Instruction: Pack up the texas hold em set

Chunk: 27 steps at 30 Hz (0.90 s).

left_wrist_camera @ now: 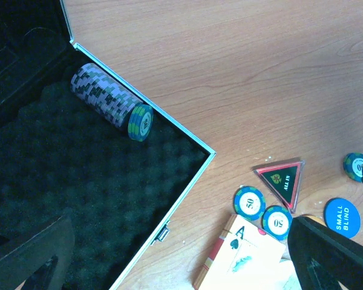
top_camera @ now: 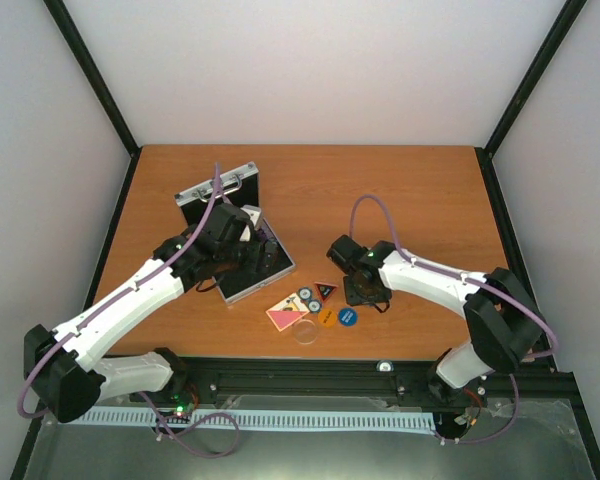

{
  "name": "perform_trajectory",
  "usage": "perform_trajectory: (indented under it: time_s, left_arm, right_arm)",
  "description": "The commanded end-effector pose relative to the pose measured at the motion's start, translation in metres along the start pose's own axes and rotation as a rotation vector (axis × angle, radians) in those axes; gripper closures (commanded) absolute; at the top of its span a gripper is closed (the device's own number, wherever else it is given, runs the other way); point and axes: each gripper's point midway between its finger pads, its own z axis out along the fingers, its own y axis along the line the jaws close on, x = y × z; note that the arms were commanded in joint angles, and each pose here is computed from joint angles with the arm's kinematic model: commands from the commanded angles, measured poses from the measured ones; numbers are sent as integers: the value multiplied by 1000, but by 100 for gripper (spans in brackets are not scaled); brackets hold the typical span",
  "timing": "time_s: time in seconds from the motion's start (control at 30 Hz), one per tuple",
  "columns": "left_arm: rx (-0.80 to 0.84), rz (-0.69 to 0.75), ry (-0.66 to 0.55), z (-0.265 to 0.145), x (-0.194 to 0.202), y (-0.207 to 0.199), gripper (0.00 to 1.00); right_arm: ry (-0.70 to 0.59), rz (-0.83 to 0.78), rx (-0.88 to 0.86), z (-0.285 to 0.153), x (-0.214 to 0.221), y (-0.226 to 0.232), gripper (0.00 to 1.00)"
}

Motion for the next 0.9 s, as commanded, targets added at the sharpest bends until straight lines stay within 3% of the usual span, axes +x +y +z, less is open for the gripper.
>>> perform_trajectory:
  time_s: [0.0, 0.87]
  left_arm:
    - [16, -17, -31, -6, -7, -3, 0]
    - [-10, -24, -15, -3, -1, 2, 0]
  right_arm:
    - [0, -32, 6, 7, -8, -1, 59]
    - [76, -8, -21, 42, 2, -14, 57]
